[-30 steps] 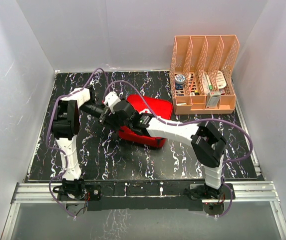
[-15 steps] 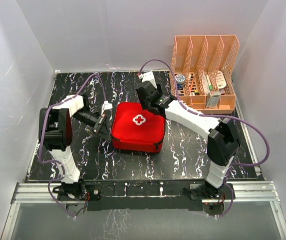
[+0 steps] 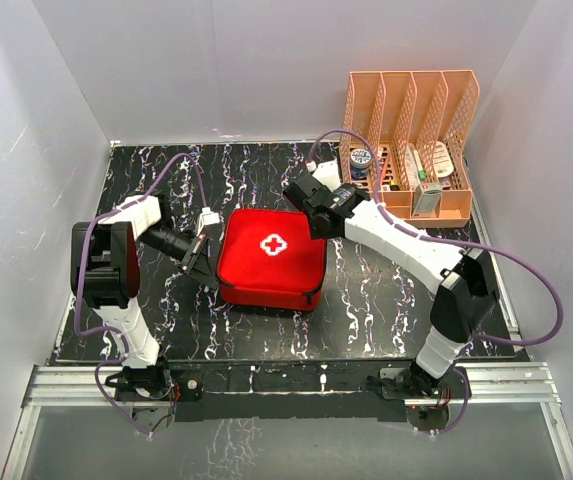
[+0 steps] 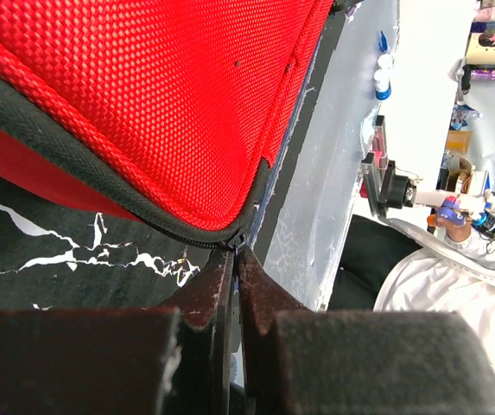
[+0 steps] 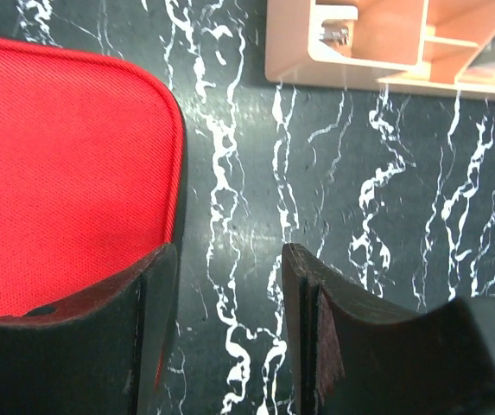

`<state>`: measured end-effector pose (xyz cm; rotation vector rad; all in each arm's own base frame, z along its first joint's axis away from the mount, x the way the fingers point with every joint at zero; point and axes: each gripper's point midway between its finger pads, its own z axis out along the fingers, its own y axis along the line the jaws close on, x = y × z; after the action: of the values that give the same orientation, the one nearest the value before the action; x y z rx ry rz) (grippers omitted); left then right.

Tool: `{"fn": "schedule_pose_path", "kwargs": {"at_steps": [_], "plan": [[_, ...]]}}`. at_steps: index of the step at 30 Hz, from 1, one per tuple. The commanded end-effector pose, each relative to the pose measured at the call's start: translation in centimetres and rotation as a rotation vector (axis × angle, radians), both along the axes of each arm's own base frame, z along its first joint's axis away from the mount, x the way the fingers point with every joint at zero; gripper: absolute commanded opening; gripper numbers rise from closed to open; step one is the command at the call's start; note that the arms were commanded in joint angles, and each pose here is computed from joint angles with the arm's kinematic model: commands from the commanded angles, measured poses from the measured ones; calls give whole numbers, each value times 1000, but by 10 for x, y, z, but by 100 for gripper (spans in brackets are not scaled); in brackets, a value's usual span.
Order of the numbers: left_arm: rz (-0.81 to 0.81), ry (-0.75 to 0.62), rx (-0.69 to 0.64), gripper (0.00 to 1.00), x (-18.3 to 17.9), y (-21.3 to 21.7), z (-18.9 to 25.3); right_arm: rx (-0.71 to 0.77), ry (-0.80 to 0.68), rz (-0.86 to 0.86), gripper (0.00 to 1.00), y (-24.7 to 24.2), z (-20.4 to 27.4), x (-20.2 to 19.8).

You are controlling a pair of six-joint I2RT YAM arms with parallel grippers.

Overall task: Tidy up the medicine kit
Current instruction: Zip the medicine pouch at the center of the board.

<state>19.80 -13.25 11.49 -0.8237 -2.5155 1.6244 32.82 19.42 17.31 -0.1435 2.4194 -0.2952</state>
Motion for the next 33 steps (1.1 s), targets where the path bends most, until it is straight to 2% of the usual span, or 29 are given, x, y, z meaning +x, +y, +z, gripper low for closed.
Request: {"fn": "schedule_pose_path", "kwargs": {"at_steps": [1, 8, 15, 33], "plan": [[33, -18, -55, 0, -3, -6, 27, 15, 47, -68, 49, -16, 5, -24], [37, -20, -55, 0, -2, -6, 29, -48, 208, -66, 50, -22, -39, -46], [40, -23, -56, 0, -2, -6, 30, 4, 279, -49, 50, -11, -74, -55], [19, 25, -73, 0, -5, -6, 13, 127, 138, 181, 49, 106, -83, 61]]}}
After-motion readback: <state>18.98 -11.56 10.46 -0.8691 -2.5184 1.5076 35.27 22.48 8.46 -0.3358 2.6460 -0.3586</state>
